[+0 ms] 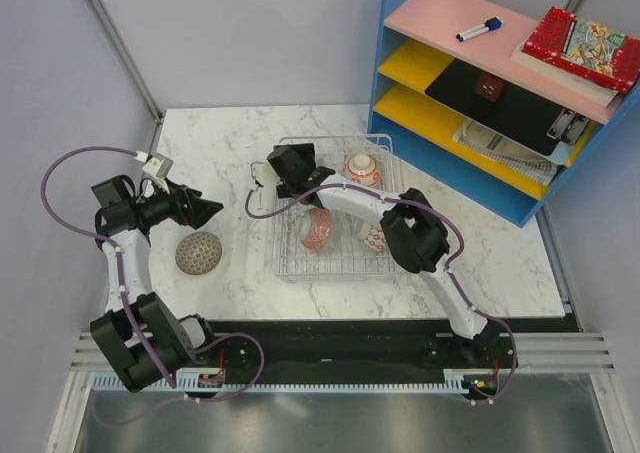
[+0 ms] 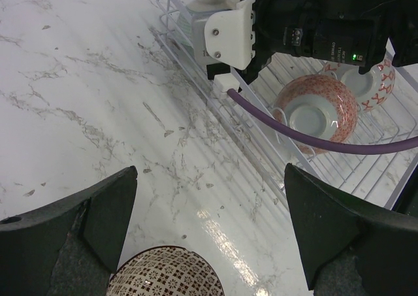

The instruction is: Load the bowls into the dish rack

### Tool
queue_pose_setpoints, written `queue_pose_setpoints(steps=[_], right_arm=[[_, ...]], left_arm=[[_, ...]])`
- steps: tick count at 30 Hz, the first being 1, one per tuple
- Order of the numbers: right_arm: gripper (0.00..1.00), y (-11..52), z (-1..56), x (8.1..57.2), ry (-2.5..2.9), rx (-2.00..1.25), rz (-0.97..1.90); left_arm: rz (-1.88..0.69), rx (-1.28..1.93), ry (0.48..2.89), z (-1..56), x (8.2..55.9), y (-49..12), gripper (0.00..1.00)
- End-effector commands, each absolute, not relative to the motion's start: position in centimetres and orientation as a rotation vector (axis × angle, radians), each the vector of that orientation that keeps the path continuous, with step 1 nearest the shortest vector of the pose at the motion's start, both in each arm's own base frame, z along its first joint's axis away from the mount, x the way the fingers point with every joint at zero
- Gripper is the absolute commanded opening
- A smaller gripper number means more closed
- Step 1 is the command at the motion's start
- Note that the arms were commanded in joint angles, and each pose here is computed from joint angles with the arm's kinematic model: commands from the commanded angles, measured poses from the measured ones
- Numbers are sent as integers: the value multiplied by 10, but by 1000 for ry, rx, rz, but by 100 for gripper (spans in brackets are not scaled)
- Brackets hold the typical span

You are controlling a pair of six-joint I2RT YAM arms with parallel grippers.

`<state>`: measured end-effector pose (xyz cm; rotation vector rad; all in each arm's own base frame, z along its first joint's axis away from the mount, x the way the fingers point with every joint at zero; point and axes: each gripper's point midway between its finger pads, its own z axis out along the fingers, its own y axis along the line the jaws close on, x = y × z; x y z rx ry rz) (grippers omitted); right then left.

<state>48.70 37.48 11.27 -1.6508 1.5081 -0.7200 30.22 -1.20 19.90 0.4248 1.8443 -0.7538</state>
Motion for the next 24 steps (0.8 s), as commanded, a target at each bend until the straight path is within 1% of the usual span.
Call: queue_pose_setpoints(steps=[1, 9, 17, 24], right_arm=[[97, 383, 158, 480, 1485, -1591, -663], [97, 381, 171, 467, 1510, -1599, -584], [97, 384, 168, 450, 1553, -1651, -454], [97, 385, 157, 458, 1572, -1650, -473]], left_arm=[[-746, 447, 1800, 209, 301, -12, 100], [-744, 447, 1796, 211, 301, -12, 100], [-737, 443, 1793, 213, 300, -11, 100], [-735, 443, 1790, 214, 300, -10, 100]])
